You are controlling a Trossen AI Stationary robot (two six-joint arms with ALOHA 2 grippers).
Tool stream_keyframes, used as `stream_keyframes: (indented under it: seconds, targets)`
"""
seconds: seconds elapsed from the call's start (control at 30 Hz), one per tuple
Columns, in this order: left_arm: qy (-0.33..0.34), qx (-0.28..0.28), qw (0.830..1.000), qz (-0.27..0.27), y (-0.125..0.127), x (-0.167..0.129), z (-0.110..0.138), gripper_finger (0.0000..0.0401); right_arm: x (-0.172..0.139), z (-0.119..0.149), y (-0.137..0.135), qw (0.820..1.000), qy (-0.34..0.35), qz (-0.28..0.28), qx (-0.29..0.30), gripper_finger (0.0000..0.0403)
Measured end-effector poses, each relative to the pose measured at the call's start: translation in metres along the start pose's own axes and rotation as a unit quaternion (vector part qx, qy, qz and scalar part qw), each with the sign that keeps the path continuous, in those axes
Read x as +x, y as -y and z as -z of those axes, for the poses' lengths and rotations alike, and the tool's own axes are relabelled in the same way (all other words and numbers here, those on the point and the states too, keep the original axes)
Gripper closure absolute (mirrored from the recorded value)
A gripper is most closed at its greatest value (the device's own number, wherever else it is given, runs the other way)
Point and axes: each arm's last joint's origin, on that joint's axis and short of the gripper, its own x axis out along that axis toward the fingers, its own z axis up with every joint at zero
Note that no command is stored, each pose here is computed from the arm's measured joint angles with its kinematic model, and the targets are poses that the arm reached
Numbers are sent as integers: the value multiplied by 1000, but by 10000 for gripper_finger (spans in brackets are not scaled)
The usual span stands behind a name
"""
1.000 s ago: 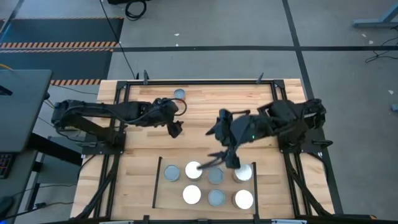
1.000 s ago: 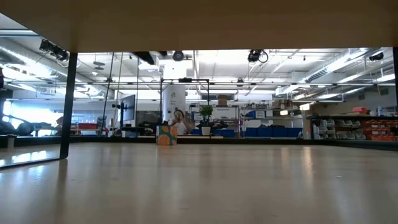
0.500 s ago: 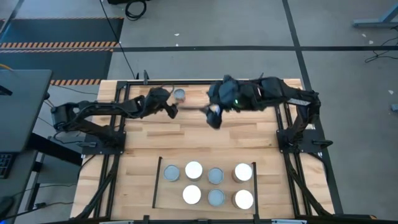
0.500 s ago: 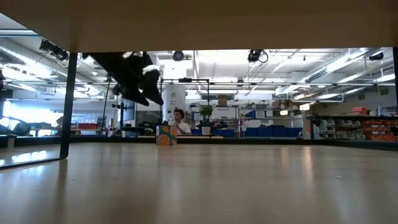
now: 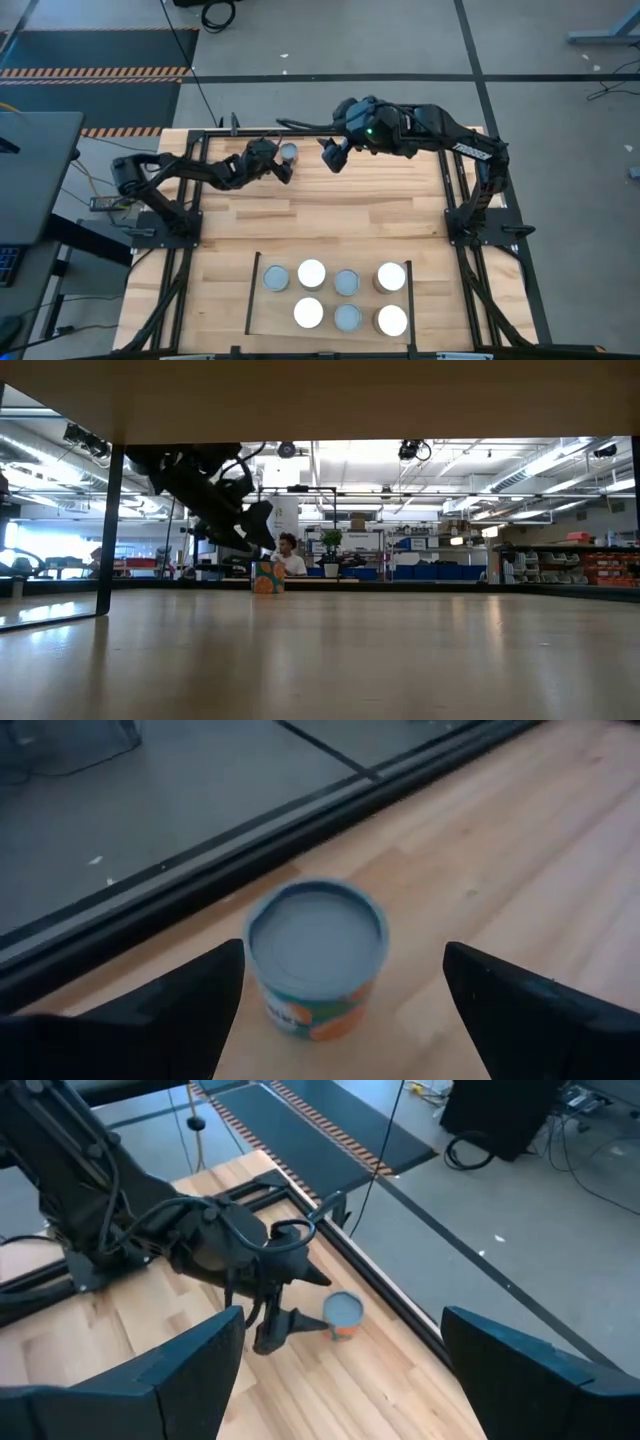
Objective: Pick and place cans onto a shelf
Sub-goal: Put the canned oranges on the shelf
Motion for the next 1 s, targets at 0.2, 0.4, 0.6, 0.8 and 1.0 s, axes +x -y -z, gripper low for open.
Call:
stream_keyframes:
  seconds: [0.2,0.4,0.6,0.8,1.0]
  targets:
    - [-7,-6,1000,-7,1,12,7,53,4,-1,9,1000,-5,14,14,56]
    - [-7,-5,1000,-19,5,26,7,53,7,-3,14,1000,-7,20,22,56]
    - [-11,-30,998,-55,2,42,6,53,8,-3,16,999,-8,20,26,56]
    - [-21,-65,996,-65,3,55,5,53,9,-4,19,999,-8,24,35,56]
    - [-21,-65,996,-63,5,59,0,53,9,-3,19,999,-10,24,37,56]
